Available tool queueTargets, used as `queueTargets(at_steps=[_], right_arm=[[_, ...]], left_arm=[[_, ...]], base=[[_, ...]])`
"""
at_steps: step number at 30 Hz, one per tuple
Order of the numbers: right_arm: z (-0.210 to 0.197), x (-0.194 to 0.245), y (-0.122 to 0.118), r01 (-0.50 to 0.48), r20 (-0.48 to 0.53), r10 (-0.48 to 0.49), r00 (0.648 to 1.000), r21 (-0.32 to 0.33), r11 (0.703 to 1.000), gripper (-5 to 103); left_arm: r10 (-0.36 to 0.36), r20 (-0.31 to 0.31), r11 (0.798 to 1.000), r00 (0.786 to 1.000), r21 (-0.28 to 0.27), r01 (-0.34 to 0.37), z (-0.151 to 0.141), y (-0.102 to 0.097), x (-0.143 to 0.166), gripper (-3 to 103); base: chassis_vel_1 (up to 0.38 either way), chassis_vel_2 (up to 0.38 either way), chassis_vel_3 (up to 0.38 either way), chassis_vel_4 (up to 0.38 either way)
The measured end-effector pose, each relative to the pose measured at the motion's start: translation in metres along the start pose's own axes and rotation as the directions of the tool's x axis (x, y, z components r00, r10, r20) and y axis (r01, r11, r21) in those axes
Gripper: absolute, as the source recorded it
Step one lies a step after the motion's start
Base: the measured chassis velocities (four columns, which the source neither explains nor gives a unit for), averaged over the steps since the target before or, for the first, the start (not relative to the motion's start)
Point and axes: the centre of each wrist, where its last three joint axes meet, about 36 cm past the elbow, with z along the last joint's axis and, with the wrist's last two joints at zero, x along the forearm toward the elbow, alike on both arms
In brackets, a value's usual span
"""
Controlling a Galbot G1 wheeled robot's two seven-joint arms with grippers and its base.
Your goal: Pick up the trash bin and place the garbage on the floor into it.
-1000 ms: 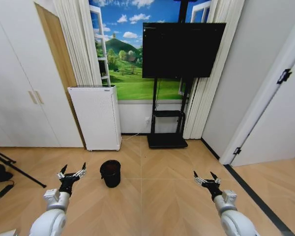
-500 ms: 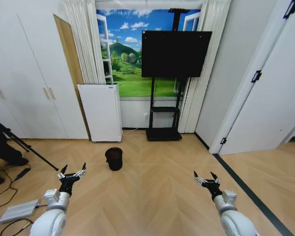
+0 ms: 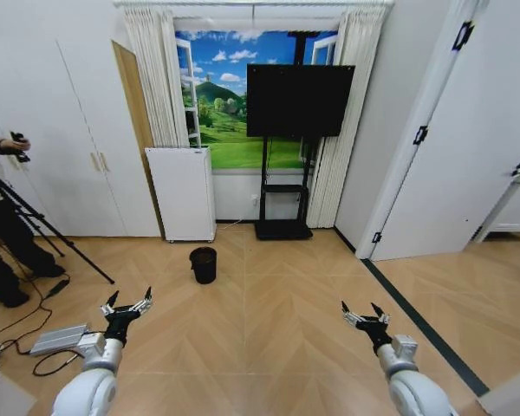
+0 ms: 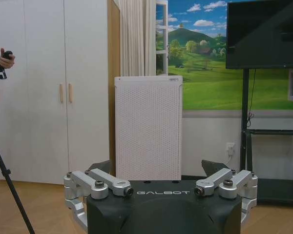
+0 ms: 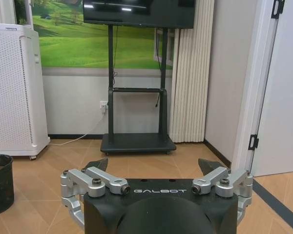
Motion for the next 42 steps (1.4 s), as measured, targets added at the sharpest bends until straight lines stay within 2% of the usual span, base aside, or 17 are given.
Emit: queueTargets(at_steps=[42], right_arm=[[0.0, 0.0, 0.0, 0.0, 0.0, 0.0, 1.0, 0.0, 1.0, 100]], left_arm=[[0.001, 0.0, 1.0, 1.0, 0.0, -0.001, 0.0, 0.0, 0.0, 100]], base=[[-0.005, 0.006, 0.002, -0.006]])
